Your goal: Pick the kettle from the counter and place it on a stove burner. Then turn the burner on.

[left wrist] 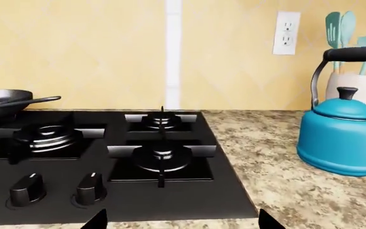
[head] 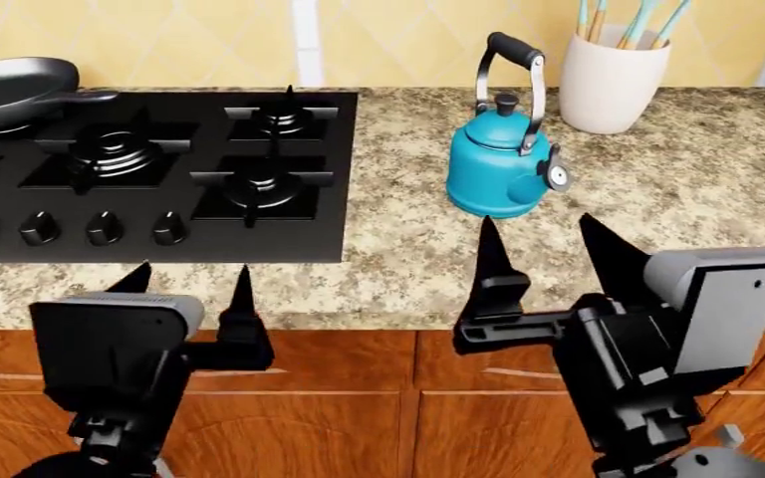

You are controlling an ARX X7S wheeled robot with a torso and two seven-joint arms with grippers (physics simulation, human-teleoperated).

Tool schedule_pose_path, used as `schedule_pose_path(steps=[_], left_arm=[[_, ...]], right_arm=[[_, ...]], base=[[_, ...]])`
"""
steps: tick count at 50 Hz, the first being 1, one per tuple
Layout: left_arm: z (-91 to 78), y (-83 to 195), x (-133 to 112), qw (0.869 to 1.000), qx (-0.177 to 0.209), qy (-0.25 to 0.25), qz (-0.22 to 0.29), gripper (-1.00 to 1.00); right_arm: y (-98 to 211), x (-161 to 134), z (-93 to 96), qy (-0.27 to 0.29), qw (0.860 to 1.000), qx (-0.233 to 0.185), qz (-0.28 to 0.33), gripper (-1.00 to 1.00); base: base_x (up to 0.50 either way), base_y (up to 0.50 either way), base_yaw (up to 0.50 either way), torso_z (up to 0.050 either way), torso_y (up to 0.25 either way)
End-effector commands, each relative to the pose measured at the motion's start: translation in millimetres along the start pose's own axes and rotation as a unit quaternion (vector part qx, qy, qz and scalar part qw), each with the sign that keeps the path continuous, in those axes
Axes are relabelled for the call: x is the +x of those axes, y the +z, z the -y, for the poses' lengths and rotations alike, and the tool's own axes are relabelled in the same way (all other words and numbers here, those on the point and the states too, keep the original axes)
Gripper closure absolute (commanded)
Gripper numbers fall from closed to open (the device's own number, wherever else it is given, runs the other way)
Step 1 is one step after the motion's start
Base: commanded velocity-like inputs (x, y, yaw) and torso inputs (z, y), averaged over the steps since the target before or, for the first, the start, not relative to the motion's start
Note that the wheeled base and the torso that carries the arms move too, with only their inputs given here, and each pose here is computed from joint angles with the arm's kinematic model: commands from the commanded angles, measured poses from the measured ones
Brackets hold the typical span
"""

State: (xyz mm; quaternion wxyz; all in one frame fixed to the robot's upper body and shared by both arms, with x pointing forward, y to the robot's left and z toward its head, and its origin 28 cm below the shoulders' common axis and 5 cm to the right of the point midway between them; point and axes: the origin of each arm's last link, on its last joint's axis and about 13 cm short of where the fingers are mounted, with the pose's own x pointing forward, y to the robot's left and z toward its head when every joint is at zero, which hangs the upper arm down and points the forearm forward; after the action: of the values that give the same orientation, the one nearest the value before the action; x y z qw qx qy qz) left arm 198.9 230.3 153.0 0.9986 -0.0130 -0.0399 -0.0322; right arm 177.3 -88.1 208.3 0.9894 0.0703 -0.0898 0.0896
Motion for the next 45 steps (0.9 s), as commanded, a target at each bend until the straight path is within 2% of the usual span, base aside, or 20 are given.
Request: schedule_pose_path(steps=[1, 13, 15, 21, 45], left_arm=[[-6.7, 47, -10, 0.999, 0.051, -0.007, 0.006, -1.00], [-10.3, 60, -12, 0.998, 0.063, -0.002, 0.023, -1.00], [-10.9, 60, -13, 0.998, 0.066, -0.001, 0.025, -1.00], [-10.9, 60, -13, 0.997, 0.068, -0.001, 0.029, -1.00], [-9.9, 61, -14, 0.997, 0.071, -0.004, 0.032, -1.00]], right_arm=[[49, -37, 2.9, -0.026, 0.991, -0.110, -0.070, -1.00], [60, -32, 11.2, -0.064, 0.991, -0.100, -0.055, -1.00], [58, -33, 13.8, -0.075, 0.988, -0.120, -0.060, -1.00], [63, -33, 15.7, -0.084, 0.989, -0.116, -0.046, -1.00], [64, -33, 14.1, -0.079, 0.989, -0.118, -0.047, -1.00]], base=[[0.00, 0.00, 0.00, 0.000, 0.000], [0.00, 0.00, 0.00, 0.000, 0.000], [0.00, 0.00, 0.00, 0.000, 0.000], [0.04, 0.00, 0.00, 0.000, 0.000], [0.34, 0.00, 0.00, 0.000, 0.000]])
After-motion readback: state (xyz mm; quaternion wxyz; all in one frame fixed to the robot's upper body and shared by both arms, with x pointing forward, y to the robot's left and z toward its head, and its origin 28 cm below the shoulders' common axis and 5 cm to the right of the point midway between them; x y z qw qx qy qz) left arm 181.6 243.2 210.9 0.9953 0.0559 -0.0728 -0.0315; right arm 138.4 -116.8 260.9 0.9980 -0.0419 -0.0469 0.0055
